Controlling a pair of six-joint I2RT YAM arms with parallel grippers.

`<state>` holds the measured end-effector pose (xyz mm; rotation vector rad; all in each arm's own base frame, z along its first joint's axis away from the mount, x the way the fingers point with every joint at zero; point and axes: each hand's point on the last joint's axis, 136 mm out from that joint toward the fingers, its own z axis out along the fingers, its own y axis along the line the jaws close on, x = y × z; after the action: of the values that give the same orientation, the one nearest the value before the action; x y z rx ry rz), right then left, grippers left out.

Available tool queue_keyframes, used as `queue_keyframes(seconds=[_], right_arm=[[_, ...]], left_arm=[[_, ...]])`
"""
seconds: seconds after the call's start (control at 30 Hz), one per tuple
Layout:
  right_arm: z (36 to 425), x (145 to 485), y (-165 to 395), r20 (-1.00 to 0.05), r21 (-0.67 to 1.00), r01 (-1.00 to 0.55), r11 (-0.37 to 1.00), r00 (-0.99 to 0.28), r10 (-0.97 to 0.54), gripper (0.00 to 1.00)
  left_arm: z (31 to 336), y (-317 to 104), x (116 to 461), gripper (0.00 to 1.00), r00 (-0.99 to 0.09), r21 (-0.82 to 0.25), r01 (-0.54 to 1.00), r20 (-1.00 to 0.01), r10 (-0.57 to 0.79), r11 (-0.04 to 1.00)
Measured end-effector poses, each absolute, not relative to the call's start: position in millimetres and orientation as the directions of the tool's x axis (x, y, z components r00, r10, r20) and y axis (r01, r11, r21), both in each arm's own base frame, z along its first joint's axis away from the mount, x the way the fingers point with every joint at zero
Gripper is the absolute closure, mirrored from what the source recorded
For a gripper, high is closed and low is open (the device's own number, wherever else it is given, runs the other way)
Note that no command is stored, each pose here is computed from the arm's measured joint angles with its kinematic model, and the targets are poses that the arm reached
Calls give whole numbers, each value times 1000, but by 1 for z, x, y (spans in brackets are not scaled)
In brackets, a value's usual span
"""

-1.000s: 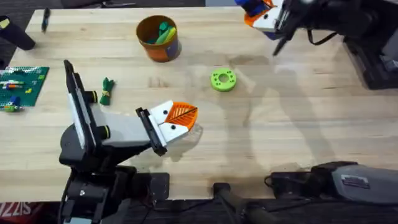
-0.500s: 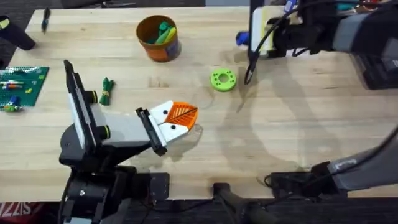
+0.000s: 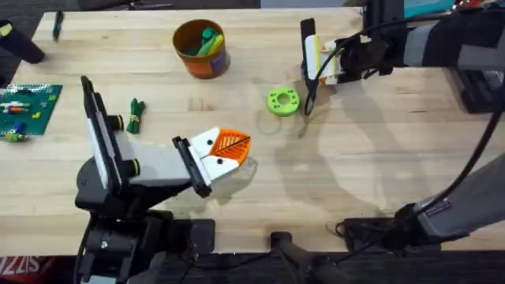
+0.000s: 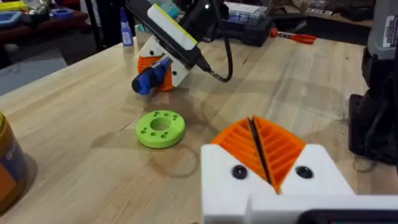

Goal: Pick up the gripper from the table and insert it into the empty holder that is missing its gripper. Then pick up a screw, insert it into the mounting hole, and use the screwdriver to tighten it. Finally, clean up the table by picking up the vegetable and placing it into the bucket.

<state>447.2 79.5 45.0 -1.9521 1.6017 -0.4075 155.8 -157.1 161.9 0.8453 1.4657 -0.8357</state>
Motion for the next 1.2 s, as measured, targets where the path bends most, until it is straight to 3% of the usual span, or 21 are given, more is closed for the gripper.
queue_keyframes(seconds=[0.13,0.17,0.2,0.43,0.57,0.6,0.63,0.67,0.73,0.8,0.9,0.97,1.2], right_arm=[[53,453,80,-123,-618,-779,-109,232,-965,142],[57,454,80,-128,-619,-779,-100,226,-966,46],[58,450,80,-141,-601,-795,-85,210,-967,17],[62,421,82,-263,-484,-872,79,59,-963,8],[93,420,86,-403,-455,-837,303,-110,-909,9],[125,415,88,-519,-397,-776,491,-252,-817,9],[133,411,87,-548,-372,-754,541,-293,-784,9],[144,407,87,-581,-337,-726,599,-340,-739,9],[164,397,86,-633,-278,-672,686,-409,-657,7],[183,385,85,-673,-220,-619,754,-463,-577,8],[207,364,83,-711,-153,-557,816,-512,-483,8],[223,348,81,-730,-119,-524,843,-529,-432,8],[252,291,65,-741,22,-338,941,-638,-212,7]], left_arm=[[162,-157,156,999,-48,-25,877,-998,35,480],[162,-157,156,999,-48,-25,877,-998,35,480],[162,-157,156,999,-48,-25,877,-998,35,480],[162,-157,156,999,-48,-25,877,-998,35,480],[162,-157,156,999,-48,-25,877,-998,35,480],[162,-157,156,999,-48,-25,877,-998,35,480],[162,-157,156,971,-47,-24,877,-998,36,480],[162,-157,156,930,-47,-24,877,-998,36,480],[162,-157,156,738,-43,-19,877,-998,38,480],[162,-157,156,499,-43,-20,877,-998,38,480],[162,-157,156,64,-43,-20,877,-998,38,480],[162,-157,156,18,-42,-18,877,-998,39,480],[164,-156,159,15,-29,-8,870,-999,36,494]])
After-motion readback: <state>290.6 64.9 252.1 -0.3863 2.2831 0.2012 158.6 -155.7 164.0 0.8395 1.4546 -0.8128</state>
